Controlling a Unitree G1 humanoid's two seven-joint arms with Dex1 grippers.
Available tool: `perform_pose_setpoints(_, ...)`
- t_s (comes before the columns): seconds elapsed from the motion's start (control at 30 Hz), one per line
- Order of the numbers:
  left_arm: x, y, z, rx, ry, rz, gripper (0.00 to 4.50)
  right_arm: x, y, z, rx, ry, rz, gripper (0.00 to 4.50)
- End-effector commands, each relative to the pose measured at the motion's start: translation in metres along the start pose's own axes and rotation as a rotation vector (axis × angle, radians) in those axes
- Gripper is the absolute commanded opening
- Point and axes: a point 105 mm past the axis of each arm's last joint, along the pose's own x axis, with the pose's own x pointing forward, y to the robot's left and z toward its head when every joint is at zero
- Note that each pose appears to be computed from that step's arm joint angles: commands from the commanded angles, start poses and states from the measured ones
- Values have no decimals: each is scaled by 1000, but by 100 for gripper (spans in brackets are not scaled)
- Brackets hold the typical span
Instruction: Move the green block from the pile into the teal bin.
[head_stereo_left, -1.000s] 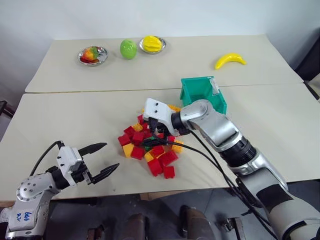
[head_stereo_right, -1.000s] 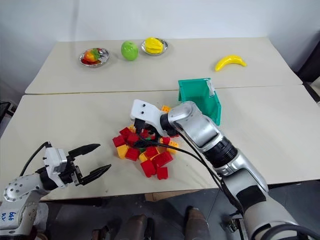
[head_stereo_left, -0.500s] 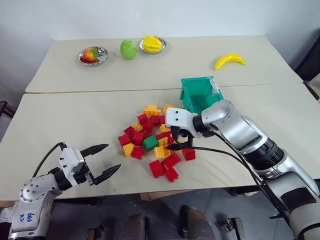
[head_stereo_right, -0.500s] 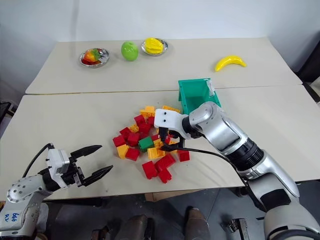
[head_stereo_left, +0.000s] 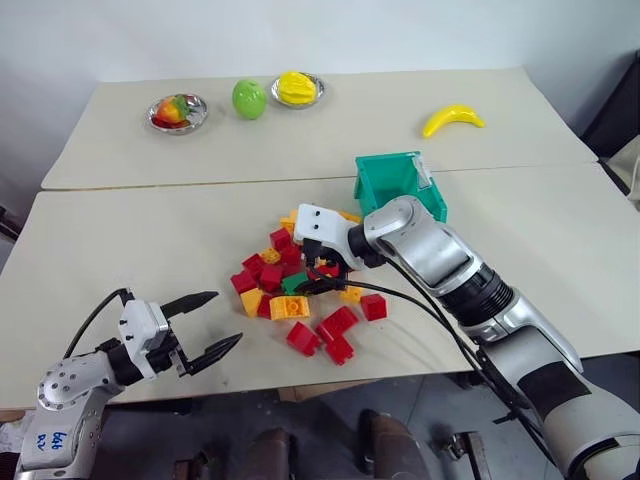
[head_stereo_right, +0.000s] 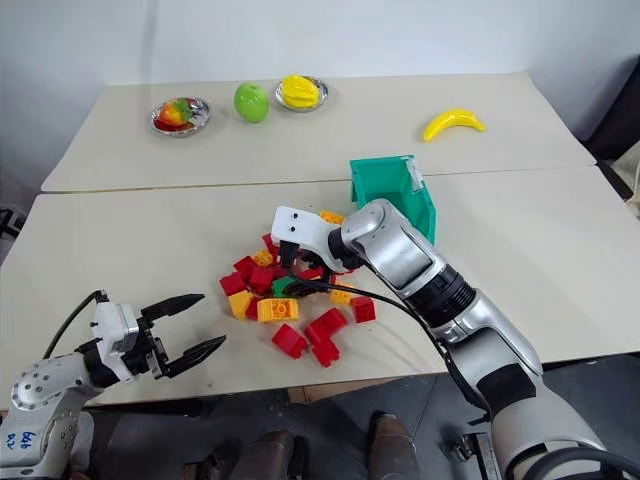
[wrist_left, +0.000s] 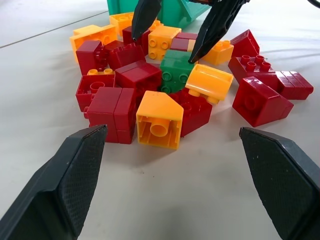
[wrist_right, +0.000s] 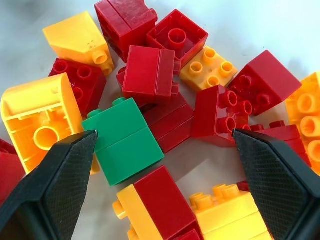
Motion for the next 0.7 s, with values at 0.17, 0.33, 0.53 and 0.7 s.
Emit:
perform_pose_setpoints(0.17, -5, 3, 9, 31, -19, 23, 450, -4, 3, -7, -80, 57, 60, 357)
perform_pose_setpoints(0.33, -6, 4, 10, 31, -21, 30, 450, -4, 13, -1, -94, 52, 140, 297)
perform_pose_setpoints(0.53, -7, 3, 12, 31, -26, 14, 450, 0, 12, -7, -106, 83, 160, 297)
perform_pose_setpoints(0.7, -6, -7, 15, 31, -30, -56, 450, 5, 11, -7, -138, 103, 171, 297)
